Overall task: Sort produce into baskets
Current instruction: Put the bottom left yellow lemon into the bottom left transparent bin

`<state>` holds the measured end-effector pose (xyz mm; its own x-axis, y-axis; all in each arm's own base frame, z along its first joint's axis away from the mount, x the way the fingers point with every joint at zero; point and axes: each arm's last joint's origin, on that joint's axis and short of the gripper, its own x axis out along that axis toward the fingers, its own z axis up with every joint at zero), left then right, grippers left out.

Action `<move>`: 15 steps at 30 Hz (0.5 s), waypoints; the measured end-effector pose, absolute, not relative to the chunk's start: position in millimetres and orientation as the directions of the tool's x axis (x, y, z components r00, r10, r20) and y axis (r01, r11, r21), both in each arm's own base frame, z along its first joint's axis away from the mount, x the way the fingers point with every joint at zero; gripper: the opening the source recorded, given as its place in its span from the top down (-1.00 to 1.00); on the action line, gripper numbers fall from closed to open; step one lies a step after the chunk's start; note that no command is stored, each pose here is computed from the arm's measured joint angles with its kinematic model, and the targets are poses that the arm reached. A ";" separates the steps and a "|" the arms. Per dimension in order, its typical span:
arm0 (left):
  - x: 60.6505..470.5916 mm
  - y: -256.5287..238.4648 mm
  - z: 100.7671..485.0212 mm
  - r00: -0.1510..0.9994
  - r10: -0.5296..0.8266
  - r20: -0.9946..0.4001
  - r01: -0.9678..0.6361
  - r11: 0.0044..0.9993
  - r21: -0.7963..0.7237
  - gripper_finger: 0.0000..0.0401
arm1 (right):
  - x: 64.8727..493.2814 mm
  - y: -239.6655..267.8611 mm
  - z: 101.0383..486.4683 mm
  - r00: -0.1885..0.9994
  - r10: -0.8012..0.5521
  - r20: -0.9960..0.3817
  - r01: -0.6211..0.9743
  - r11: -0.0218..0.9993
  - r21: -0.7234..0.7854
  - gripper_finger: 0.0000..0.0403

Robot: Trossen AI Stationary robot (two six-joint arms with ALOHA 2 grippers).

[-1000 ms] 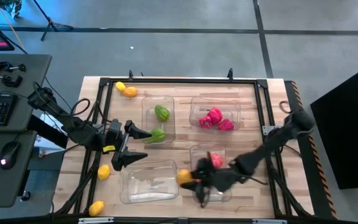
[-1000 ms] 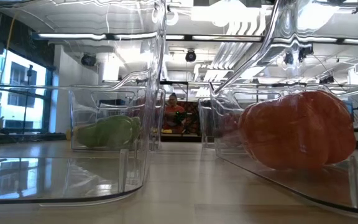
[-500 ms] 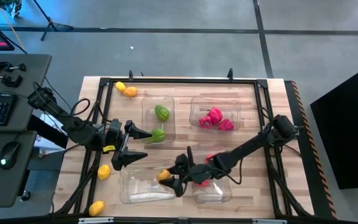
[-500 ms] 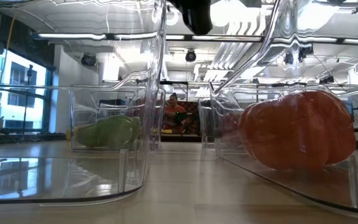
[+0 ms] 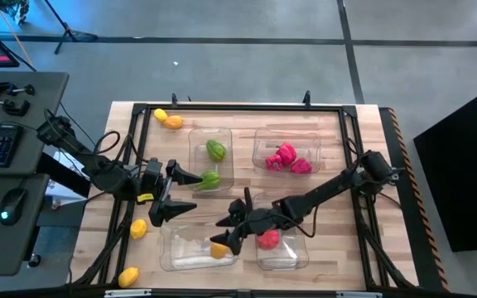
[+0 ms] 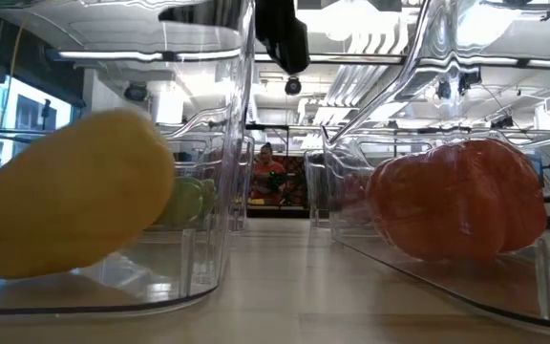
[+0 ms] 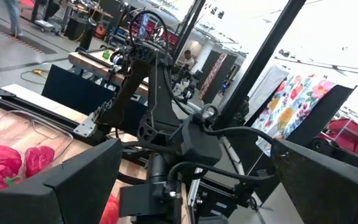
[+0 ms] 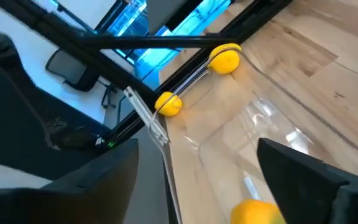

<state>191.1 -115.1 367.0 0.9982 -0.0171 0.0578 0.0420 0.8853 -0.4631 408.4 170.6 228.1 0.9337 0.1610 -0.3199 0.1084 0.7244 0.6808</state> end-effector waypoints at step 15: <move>182.2 -123.3 313.4 0.864 -0.227 -0.449 -0.176 0.700 -0.692 -0.99 | 330.0 108.9 328.0 0.868 0.035 -0.496 0.169 0.917 0.361 -0.87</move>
<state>182.2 -123.3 313.4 0.8644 -0.2270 -0.4487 -0.1756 0.7000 -0.6922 330.0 108.9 328.0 0.8678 0.0350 -0.4957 0.1690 0.9173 0.3606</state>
